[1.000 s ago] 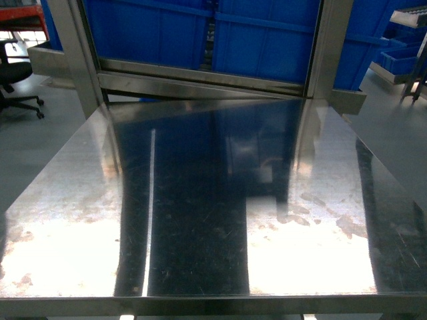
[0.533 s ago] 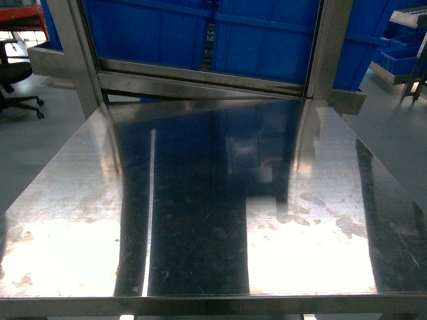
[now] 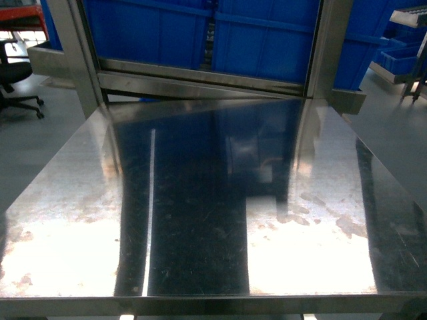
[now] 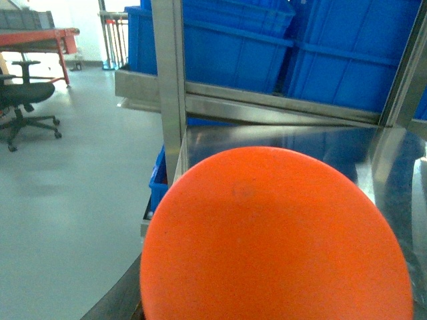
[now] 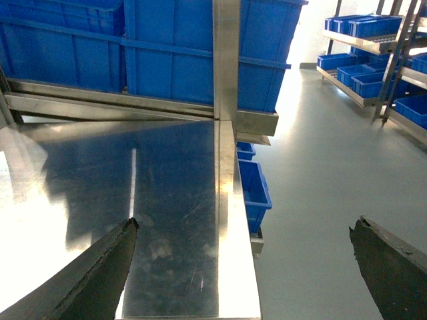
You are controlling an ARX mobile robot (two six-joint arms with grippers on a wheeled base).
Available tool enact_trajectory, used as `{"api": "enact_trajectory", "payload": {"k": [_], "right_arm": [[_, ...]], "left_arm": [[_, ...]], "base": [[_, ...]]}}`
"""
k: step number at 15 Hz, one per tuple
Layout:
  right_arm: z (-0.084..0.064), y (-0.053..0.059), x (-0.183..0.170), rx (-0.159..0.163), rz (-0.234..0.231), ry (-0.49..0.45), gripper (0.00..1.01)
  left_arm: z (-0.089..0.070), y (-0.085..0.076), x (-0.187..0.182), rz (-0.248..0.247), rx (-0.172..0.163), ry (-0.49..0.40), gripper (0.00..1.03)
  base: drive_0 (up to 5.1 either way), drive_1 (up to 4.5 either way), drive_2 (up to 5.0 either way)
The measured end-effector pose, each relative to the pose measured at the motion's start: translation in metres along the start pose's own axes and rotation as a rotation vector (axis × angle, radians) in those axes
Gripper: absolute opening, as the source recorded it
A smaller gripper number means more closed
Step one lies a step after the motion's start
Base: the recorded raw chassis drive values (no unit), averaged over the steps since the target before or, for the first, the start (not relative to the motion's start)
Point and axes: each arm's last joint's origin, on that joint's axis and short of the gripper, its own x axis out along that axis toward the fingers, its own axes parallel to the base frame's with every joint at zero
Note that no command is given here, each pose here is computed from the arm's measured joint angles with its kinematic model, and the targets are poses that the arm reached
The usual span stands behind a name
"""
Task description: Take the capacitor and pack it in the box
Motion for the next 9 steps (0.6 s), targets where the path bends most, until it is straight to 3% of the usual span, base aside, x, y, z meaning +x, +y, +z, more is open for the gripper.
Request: {"api": "enact_trajectory", "payload": {"k": [9], "right_arm": [[0.0001,0.0000,0.0000,0.000,0.000,-0.001,0.98]], "left_arm": [[-0.0001,0.0000,0.0000,0.000,0.000,0.001,0.44]], "base": [[0.0,0.00,0.0]]}}
